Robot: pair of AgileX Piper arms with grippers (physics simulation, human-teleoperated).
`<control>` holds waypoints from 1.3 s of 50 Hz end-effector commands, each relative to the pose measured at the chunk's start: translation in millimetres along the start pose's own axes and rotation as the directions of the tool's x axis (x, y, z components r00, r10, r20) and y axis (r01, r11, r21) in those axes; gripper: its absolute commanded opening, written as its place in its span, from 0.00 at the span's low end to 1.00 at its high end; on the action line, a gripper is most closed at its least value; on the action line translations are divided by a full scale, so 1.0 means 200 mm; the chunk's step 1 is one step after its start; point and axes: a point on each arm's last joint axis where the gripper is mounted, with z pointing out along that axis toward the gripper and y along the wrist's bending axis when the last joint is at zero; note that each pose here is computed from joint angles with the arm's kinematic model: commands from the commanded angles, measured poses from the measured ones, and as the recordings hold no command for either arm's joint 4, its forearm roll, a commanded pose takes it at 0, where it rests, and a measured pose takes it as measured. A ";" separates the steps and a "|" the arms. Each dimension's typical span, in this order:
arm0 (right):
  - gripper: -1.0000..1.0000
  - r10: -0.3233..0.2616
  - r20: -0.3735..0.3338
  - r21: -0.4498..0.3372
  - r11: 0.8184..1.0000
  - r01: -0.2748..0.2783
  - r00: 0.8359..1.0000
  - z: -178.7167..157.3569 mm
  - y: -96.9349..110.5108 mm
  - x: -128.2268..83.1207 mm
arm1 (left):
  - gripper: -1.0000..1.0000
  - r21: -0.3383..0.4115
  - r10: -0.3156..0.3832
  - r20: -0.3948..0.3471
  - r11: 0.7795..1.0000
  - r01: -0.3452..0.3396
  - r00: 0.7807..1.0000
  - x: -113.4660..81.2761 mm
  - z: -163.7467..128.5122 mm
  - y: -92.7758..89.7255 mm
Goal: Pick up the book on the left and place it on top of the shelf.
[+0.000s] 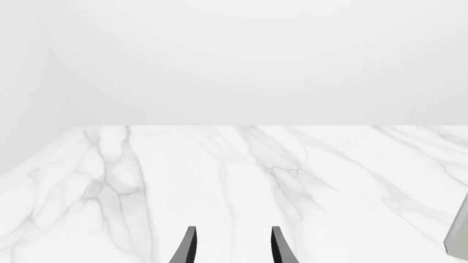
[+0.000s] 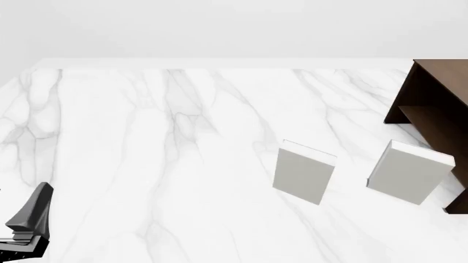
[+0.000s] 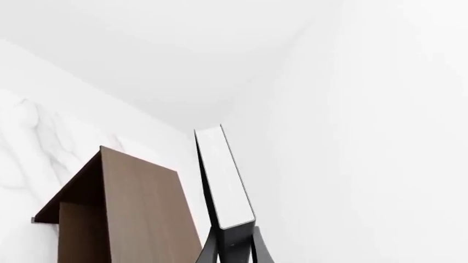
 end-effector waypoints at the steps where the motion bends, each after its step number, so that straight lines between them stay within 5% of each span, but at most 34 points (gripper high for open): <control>1: 0.00 0.015 0.006 0.013 1.000 -0.015 1.000 0.06 0.02 0.02 | 1.00 0.000 0.000 0.000 1.000 0.000 1.000 0.00 0.00 0.00; 65: 0.00 -0.045 -0.054 -0.014 0.999 0.044 0.998 0.38 0.17 0.22 | 1.00 0.000 0.000 0.000 1.000 0.000 1.000 0.00 0.00 0.00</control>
